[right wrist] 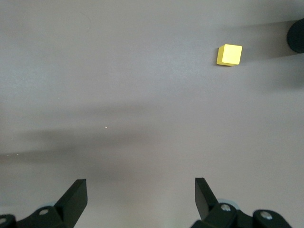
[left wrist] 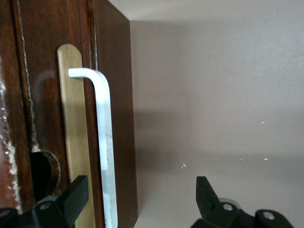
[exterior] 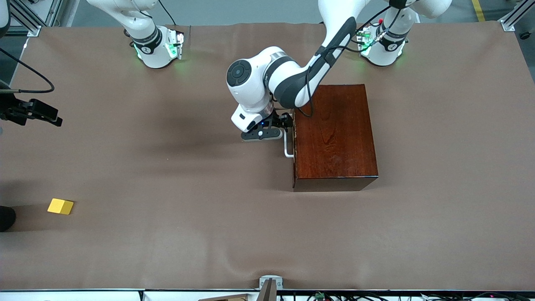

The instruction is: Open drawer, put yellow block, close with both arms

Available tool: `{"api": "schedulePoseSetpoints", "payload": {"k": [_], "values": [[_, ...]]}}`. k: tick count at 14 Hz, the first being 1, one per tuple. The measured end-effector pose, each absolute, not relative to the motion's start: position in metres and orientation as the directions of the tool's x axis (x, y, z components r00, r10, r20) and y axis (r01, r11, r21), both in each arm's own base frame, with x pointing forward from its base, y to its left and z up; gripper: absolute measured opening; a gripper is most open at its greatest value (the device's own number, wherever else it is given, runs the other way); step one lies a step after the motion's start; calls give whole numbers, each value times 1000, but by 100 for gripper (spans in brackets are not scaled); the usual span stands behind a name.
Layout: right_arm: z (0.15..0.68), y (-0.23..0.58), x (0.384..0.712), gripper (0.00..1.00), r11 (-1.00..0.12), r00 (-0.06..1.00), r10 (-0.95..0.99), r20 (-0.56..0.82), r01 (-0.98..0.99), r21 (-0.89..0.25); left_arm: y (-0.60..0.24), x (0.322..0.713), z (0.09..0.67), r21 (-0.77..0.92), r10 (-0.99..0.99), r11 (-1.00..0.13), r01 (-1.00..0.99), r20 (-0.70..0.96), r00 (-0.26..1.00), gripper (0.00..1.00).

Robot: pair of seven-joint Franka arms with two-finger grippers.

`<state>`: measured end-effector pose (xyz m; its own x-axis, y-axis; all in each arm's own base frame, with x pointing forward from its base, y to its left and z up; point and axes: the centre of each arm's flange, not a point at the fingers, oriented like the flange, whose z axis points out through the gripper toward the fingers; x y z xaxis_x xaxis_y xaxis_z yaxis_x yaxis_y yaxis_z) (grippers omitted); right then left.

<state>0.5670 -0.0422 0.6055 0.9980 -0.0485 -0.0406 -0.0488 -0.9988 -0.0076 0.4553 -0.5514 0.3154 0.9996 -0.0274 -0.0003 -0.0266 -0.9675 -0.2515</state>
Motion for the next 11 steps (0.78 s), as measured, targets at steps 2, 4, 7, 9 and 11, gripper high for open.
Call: {"api": "schedulePoseSetpoints", "payload": {"k": [2, 4, 7, 9, 11], "values": [[605, -42, 567, 100, -999, 998, -48, -41, -49, -8, -549, 458, 309, -267, -22, -964, -22, -2, 1000, 100], [605, -42, 567, 100, -999, 998, -48, -41, -49, -8, -544, 463, 303, -278, -13, -961, -13, -1, 1000, 100], [605, -42, 567, 100, -999, 998, -48, -41, -49, -8, -546, 464, 298, -277, 0, -961, 1, 6, 1000, 100], [605, -42, 567, 100, -999, 998, -49, -41, -49, -8, -551, 467, 295, -246, 33, -968, 41, 36, 999, 100], [605, -42, 567, 100, -999, 998, -49, -41, -49, -8, -552, 468, 290, -238, 62, -969, 72, 48, 997, 100]]}}
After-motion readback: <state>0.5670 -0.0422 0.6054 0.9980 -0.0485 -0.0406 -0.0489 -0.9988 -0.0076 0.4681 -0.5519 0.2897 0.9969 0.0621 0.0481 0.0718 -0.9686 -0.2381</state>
